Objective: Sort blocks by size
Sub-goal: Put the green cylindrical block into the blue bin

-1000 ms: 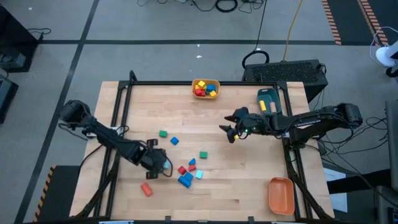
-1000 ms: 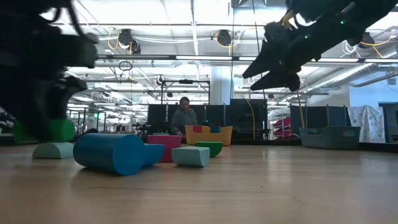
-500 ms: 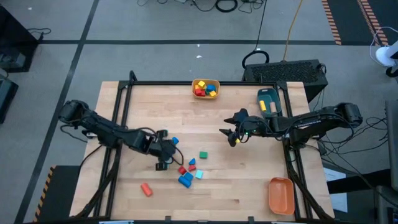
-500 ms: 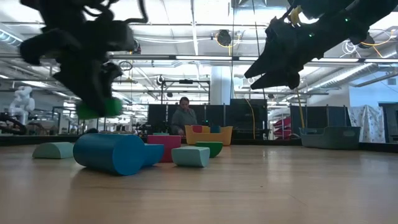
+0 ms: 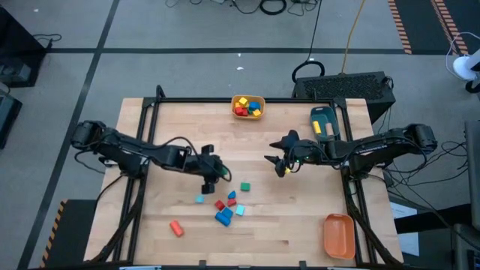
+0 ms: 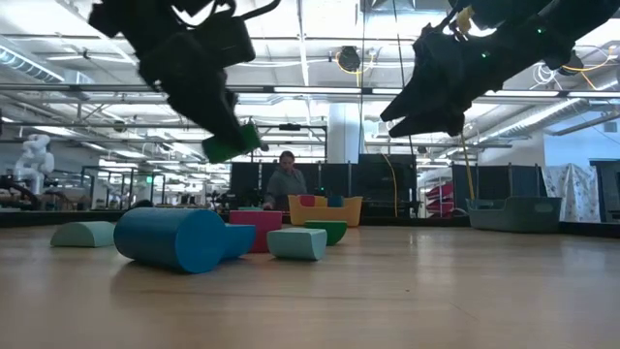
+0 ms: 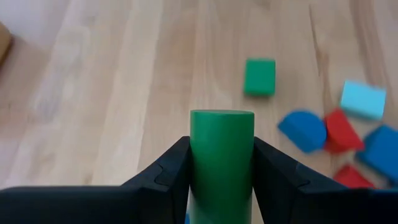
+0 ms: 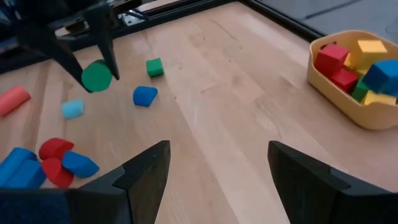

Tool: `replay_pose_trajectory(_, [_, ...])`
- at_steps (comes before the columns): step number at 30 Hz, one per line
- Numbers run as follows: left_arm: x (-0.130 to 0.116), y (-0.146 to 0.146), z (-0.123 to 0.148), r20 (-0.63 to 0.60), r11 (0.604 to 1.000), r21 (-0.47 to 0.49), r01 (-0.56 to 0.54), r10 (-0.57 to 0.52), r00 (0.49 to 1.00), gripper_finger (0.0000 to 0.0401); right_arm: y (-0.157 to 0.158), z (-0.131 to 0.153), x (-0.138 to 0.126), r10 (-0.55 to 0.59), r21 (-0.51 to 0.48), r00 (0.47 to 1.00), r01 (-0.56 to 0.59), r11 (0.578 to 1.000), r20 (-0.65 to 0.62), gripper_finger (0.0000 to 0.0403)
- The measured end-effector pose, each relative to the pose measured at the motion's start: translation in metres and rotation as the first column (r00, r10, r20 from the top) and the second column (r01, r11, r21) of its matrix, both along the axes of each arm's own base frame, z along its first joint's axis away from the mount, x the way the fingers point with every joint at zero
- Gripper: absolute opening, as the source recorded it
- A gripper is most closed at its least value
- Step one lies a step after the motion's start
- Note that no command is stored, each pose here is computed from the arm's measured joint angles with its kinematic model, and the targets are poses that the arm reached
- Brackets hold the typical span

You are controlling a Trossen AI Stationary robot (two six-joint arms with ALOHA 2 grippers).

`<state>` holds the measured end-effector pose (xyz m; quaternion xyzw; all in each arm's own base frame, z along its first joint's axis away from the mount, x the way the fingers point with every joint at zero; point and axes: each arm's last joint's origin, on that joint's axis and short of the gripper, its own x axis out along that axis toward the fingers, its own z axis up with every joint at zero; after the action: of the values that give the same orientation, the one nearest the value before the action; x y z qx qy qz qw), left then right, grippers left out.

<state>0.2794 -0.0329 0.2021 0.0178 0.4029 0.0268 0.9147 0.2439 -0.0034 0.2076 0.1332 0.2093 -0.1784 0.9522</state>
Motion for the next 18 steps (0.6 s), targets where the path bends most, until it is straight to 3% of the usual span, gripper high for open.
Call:
replay_pose_trajectory(8, [0.010, 0.014, 0.007, 0.105, 1.000, 0.018, 0.005, -0.007, 0.994, 0.0136, 0.000, 0.003, 0.002, 0.010, -0.021, 0.999, -0.010, 1.000, 0.032, 0.0256])
replay_pose_trajectory(15, [0.020, 0.019, 0.008, 0.186, 0.996, 0.079, 0.033, -0.047, 0.981, 0.0136, 0.000, 0.017, 0.007, 0.053, -0.086, 0.985, -0.039, 0.996, 0.166, 0.0256])
replay_pose_trajectory(18, [0.028, 0.021, 0.013, 0.279, 0.996, 0.084, 0.022, -0.045, 0.959, 0.0136, 0.002, 0.023, 0.010, 0.108, -0.115, 0.970, -0.084, 0.990, 0.219, 0.0256])
